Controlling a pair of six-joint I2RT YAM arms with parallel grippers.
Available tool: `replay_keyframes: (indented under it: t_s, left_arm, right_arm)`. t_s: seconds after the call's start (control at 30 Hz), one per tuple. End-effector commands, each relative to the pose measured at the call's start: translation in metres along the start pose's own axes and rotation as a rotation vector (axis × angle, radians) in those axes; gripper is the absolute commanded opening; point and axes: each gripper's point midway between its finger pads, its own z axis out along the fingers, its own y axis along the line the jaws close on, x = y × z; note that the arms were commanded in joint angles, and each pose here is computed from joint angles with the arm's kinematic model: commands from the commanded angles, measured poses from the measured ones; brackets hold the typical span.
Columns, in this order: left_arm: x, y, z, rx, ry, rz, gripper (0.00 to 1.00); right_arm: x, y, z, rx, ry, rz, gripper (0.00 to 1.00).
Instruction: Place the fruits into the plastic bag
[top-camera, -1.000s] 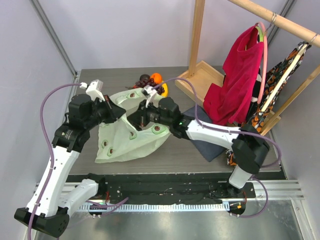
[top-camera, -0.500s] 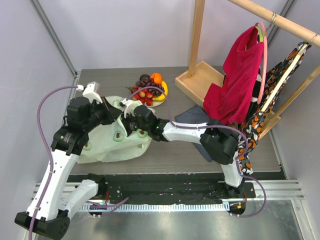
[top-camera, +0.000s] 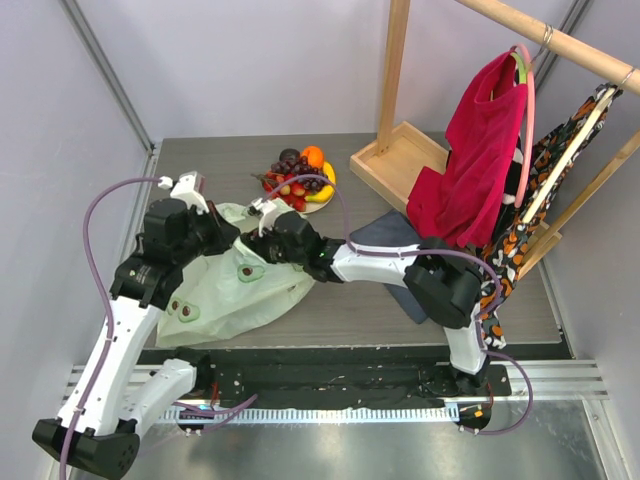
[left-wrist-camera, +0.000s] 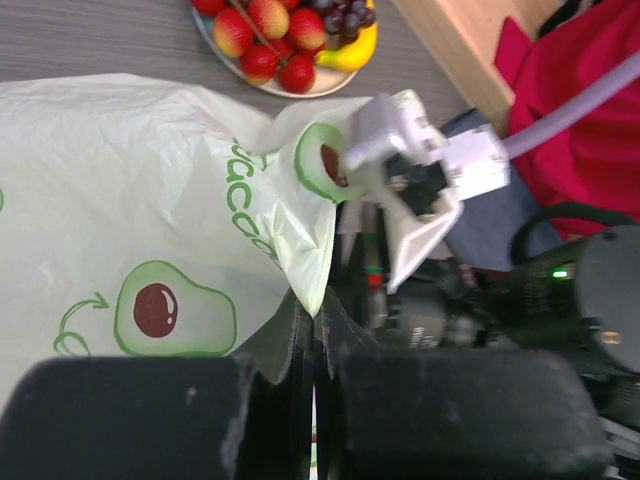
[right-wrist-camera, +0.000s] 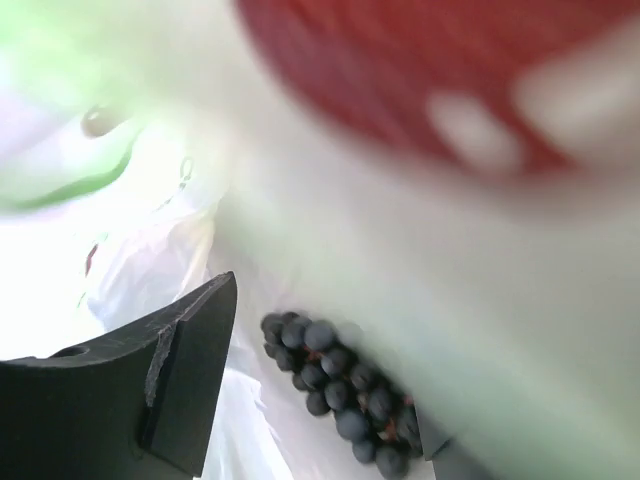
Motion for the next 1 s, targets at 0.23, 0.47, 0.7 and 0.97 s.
replay_keyframes:
  t_s: [0.23, 0.47, 0.7, 0.97]
  left_arm:
    - [0.004, 0.071, 0.005, -0.304, -0.074, 0.158, 0.0]
    - [0.013, 0.085, 0.011, -0.354, -0.038, 0.202, 0.0]
    - [0.016, 0.11, 0.003, -0.498, -0.011, 0.221, 0.0]
    - [0.004, 0.123, -0.013, -0.587, -0.082, 0.227, 0.0]
  right_arm:
    - [-0.09, 0.022, -0.093, 0.084, -0.31, -0.162, 0.73]
    - [-0.122, 0.025, -0.137, 0.186, -0.415, -0.265, 0.73]
    - [-0.144, 0.009, -0.155, 0.321, -0.423, -0.318, 0.73]
    - [-0.16, -0.085, -0.157, 0.54, -0.273, -0.24, 0.69]
